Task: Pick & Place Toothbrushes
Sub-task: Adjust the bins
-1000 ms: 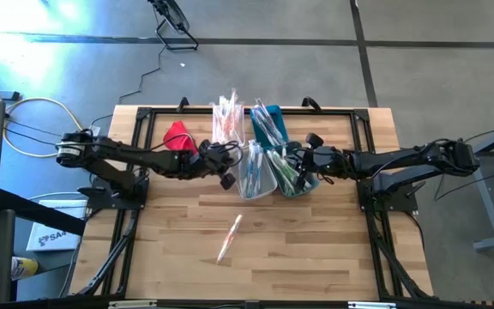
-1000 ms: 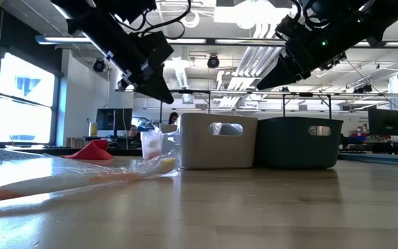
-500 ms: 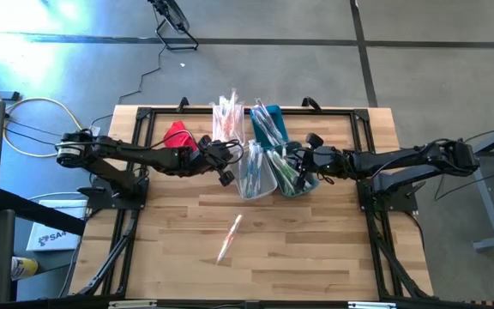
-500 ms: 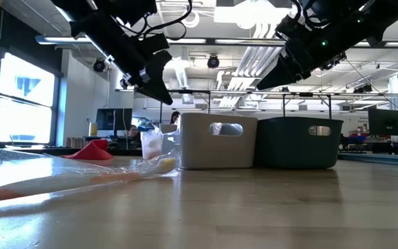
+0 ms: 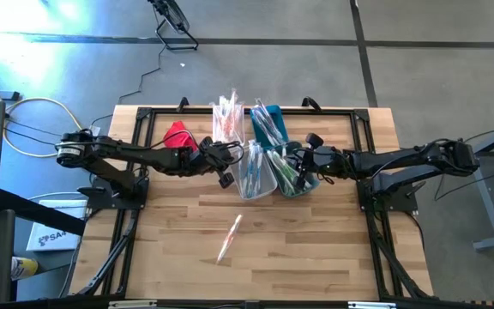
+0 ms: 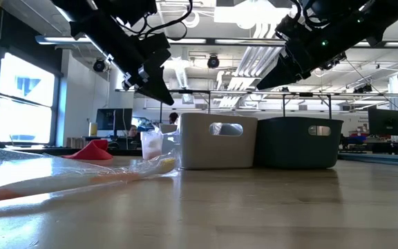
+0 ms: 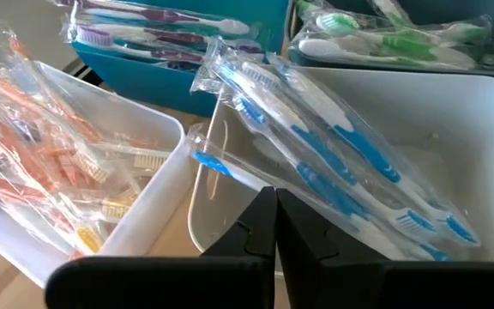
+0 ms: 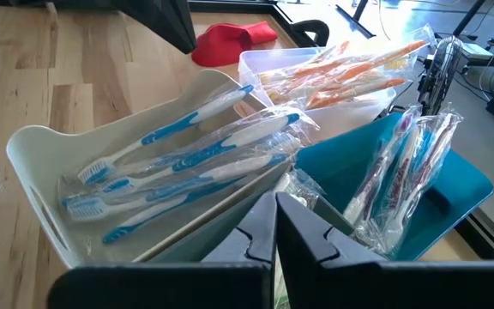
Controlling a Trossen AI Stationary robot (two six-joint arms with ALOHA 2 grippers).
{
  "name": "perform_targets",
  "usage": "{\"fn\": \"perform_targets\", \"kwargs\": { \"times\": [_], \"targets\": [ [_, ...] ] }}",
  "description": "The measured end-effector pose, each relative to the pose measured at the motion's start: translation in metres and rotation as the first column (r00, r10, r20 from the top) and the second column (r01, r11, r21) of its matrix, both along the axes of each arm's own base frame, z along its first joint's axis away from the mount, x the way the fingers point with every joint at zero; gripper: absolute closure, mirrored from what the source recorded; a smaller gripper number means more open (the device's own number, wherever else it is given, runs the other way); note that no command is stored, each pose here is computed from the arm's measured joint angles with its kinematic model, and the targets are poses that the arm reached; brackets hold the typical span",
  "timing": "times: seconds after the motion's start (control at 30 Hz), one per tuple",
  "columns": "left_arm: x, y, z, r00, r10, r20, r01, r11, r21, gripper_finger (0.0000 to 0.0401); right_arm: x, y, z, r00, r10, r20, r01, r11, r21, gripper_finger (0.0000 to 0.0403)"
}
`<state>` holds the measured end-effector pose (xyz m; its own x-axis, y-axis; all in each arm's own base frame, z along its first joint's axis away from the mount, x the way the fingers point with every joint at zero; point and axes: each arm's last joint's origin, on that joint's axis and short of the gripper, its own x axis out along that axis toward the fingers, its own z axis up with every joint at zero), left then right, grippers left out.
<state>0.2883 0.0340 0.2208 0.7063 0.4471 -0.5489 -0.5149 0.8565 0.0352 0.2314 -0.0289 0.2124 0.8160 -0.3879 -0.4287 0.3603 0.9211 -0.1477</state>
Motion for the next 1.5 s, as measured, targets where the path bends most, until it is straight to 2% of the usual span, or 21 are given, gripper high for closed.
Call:
{"fn": "perform_targets", "kwargs": {
  "times": [0.3, 0.5, 0.67, 0.83, 0.93, 1.03, 1.17, 1.23, 1.33, 1.5],
  "targets": [
    [0.002, -0.002, 0.001, 0.999, -0.027, 0.042, 0.03, 0.998, -0.059, 0.0398, 0.0, 0.0, 0.001, 1.0, 0.0, 0.006, 0.0, 1.0, 0.0, 0.0401],
    [0.003, -0.001, 0.004, 0.997, -0.036, 0.062, 0.038, 0.998, -0.042, 0.0398, 0.001, 0.0, 0.002, 1.0, 0.0, 0.019, 0.0, 1.0, -0.002, 0.0401],
    [0.002, 0.0, 0.003, 0.998, 0.018, 0.058, -0.018, 1.0, -0.007, 0.0398, 0.001, 0.0, 0.001, 1.0, 0.0, 0.016, 0.0, 1.0, -0.001, 0.0401],
    [-0.014, -0.007, -0.003, 0.994, -0.011, 0.11, 0.009, 1.0, 0.016, 0.0398, 0.0, 0.0, 0.0, 1.0, 0.004, 0.009, -0.004, 1.0, 0.008, 0.0401],
    [-0.031, -0.014, -0.001, 0.983, -0.079, 0.165, 0.071, 0.996, 0.053, 0.0398, 0.0, 0.0, 0.0, 1.0, 0.007, 0.005, -0.007, 1.0, 0.011, 0.0401],
    [-0.051, -0.022, 0.003, 0.961, -0.193, 0.2, 0.182, 0.98, 0.074, 0.0398, 0.0, 0.0, 0.0, 1.0, 0.0, 0.01, 0.0, 1.0, 0.021, 0.0401],
    [-0.078, -0.03, 0.005, 0.885, -0.403, 0.234, 0.39, 0.915, 0.101, 0.0398, 0.0, 0.0, 0.0, 0.999, -0.027, 0.035, 0.025, 0.997, 0.068, 0.0401],
    [-0.09, -0.031, 0.003, 0.844, -0.475, 0.249, 0.46, 0.88, 0.118, 0.0398, 0.0, 0.0, 0.0, 0.998, -0.036, 0.041, 0.033, 0.996, 0.084, 0.0401],
    [-0.106, -0.033, 0.0, 0.812, -0.513, 0.278, 0.491, 0.858, 0.151, 0.0398, 0.0, 0.0, 0.0, 0.998, -0.044, 0.047, 0.039, 0.995, 0.097, 0.0401],
    [-0.13, -0.033, -0.011, 0.78, -0.522, 0.346, 0.477, 0.853, 0.21, 0.0398, 0.001, 0.0, 0.0, 0.998, -0.046, 0.051, 0.041, 0.994, 0.101, 0.0401]
  ]
}}
